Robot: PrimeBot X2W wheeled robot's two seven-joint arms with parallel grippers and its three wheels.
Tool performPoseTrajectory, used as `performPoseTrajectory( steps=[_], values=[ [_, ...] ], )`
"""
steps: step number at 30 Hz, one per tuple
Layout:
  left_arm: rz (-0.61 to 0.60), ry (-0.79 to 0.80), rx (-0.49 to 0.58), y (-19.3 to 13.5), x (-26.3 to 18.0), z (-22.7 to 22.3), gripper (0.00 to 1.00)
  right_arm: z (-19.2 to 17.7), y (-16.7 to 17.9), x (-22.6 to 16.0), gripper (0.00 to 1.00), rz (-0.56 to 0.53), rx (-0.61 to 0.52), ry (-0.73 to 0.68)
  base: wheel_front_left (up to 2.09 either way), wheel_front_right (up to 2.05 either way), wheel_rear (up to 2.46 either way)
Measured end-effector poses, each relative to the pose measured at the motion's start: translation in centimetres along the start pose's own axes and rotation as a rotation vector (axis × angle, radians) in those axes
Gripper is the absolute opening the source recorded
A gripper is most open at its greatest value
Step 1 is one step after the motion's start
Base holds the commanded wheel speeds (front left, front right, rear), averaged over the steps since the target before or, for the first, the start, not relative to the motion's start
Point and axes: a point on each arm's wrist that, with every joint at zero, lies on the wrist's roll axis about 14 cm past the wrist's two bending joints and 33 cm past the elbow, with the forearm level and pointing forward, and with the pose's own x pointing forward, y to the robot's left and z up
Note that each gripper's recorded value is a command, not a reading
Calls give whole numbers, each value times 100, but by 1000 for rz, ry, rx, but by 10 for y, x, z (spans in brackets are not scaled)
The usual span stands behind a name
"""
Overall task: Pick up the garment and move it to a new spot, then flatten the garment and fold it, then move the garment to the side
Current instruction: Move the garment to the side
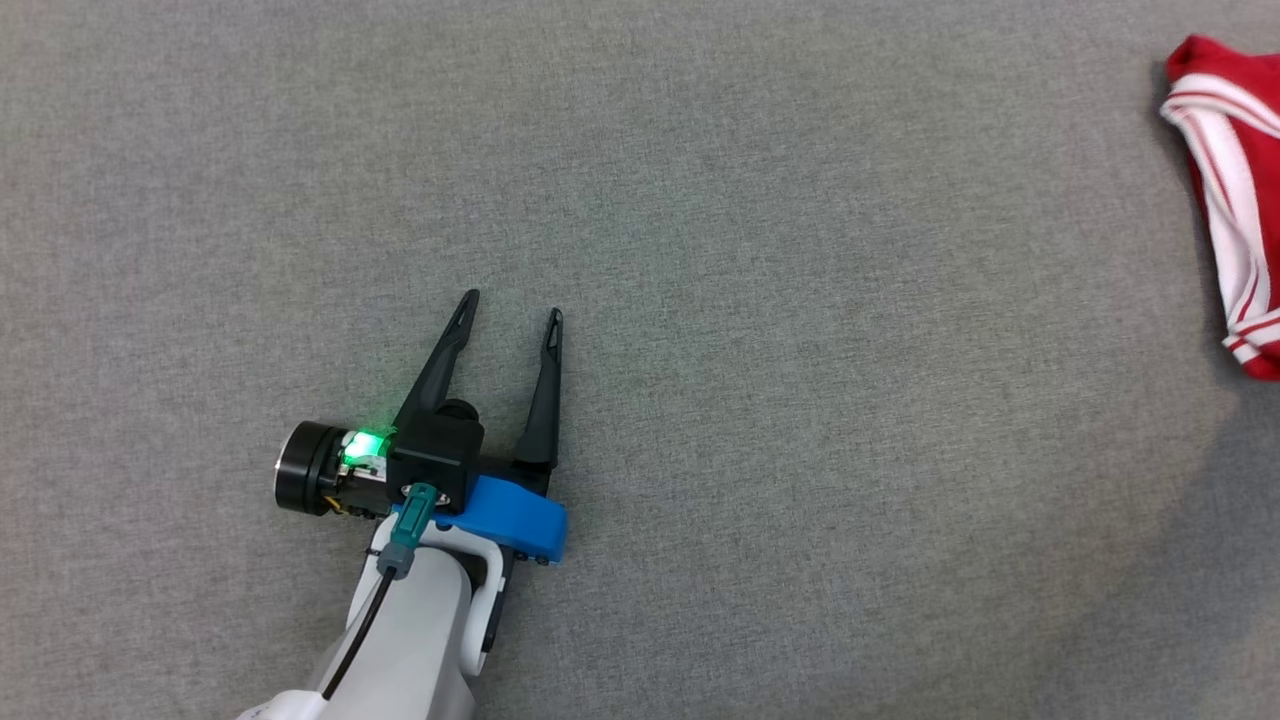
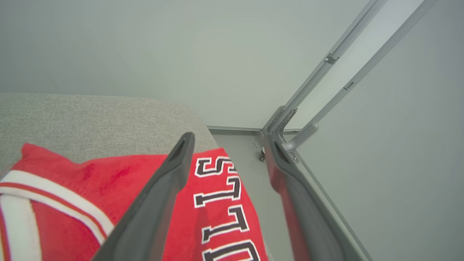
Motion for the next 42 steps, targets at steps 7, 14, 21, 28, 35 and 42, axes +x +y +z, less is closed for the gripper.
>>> performPoseTrajectory(
  steps=[7, 14, 21, 28, 35, 42],
  values=[
    [37, -14, 14, 11, -5, 10, 100, 48, 59, -6, 100, 94, 61, -133, 0, 0, 0],
    [144, -34, 7, 38, -27, 23, 100, 99, 124, -45, 100, 241, 233, -304, 0, 0, 0],
    [255, -76, -9, 65, -55, 41, 100, 86, 180, -102, 100, 422, 342, -303, 0, 0, 0],
    [327, -103, -33, 79, -82, 50, 100, 46, 208, -150, 100, 518, 392, -207, 0, 0, 0],
    [365, -108, -49, 82, -108, 50, 100, 32, 216, -183, 100, 563, 411, -173, 0, 0, 0],
    [376, -109, -61, 77, -127, 48, 100, 31, 205, -204, 100, 566, 433, -180, 0, 0, 0]
  ],
)
